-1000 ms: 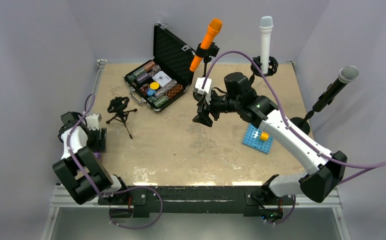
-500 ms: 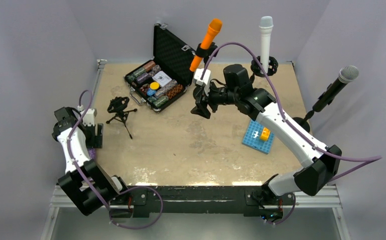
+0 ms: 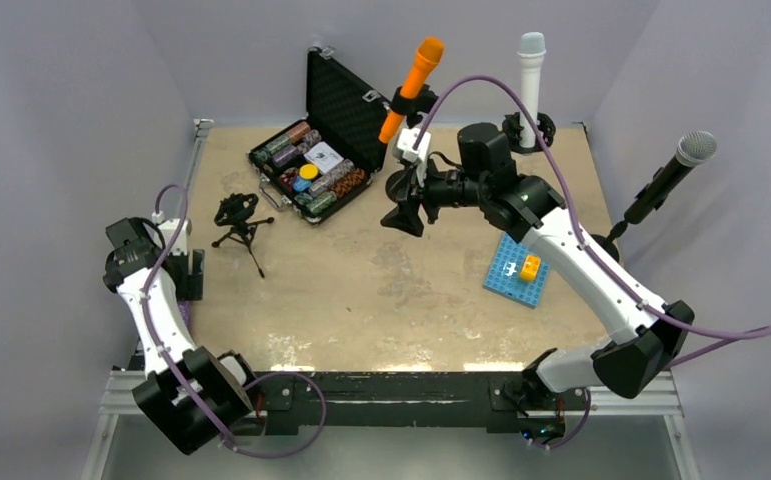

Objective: Remove the microphone from the stand

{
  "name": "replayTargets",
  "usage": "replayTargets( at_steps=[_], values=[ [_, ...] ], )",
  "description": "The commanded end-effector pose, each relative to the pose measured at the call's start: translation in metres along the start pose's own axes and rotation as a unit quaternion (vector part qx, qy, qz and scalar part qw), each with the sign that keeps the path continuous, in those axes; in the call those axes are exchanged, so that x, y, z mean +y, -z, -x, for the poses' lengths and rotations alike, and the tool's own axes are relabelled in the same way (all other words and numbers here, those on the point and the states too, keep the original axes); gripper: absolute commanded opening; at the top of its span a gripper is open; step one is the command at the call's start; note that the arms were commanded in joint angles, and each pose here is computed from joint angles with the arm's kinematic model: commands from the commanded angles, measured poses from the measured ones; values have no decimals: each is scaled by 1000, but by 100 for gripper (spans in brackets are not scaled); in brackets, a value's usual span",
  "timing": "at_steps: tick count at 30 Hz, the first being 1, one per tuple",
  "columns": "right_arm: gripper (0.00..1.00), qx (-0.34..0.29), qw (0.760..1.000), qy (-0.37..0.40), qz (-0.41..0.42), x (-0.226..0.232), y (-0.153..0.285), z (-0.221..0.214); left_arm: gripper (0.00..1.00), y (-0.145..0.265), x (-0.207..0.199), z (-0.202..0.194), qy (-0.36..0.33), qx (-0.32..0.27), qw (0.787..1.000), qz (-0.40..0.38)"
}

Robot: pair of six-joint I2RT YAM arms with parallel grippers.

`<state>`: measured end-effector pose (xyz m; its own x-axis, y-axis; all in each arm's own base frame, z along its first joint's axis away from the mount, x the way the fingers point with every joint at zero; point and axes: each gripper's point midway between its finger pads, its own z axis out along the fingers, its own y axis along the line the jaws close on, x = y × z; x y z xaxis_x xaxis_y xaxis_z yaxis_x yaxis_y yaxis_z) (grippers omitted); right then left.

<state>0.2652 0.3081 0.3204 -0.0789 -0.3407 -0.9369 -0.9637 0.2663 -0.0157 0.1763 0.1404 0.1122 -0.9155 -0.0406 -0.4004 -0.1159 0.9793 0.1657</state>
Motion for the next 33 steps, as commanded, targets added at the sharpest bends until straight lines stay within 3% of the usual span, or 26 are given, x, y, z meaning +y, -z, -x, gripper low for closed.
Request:
replayTargets(
  at_steps=[1,5,10,14,19,21,25,28,33],
  values=[
    [68,-50,998,16,-20,10,37,58,77,34,-3,16,-2,-65,998,14],
    [67,-69,991,43,-105,-11,67,91,78,88,-1,30,-22,-124,991,42],
    [68,-115,966,56,-224,-49,115,144,83,214,2,73,-33,-264,959,93],
    [69,-133,949,24,-284,-95,126,162,86,302,-9,115,-62,-384,917,84],
    [76,-142,938,-30,-315,-151,113,171,91,373,-55,168,-137,-519,843,-27],
    [81,-157,928,-43,-335,-171,108,172,93,390,-79,185,-179,-559,803,-103],
    [87,-184,921,-52,-341,-196,91,178,93,402,-101,203,-189,-579,767,-202],
    [88,-187,916,-53,-351,-213,79,172,93,392,-118,205,-218,-570,758,-231],
    [87,-207,895,-83,-386,-235,79,173,93,384,-143,211,-231,-534,762,-284]
  ],
)
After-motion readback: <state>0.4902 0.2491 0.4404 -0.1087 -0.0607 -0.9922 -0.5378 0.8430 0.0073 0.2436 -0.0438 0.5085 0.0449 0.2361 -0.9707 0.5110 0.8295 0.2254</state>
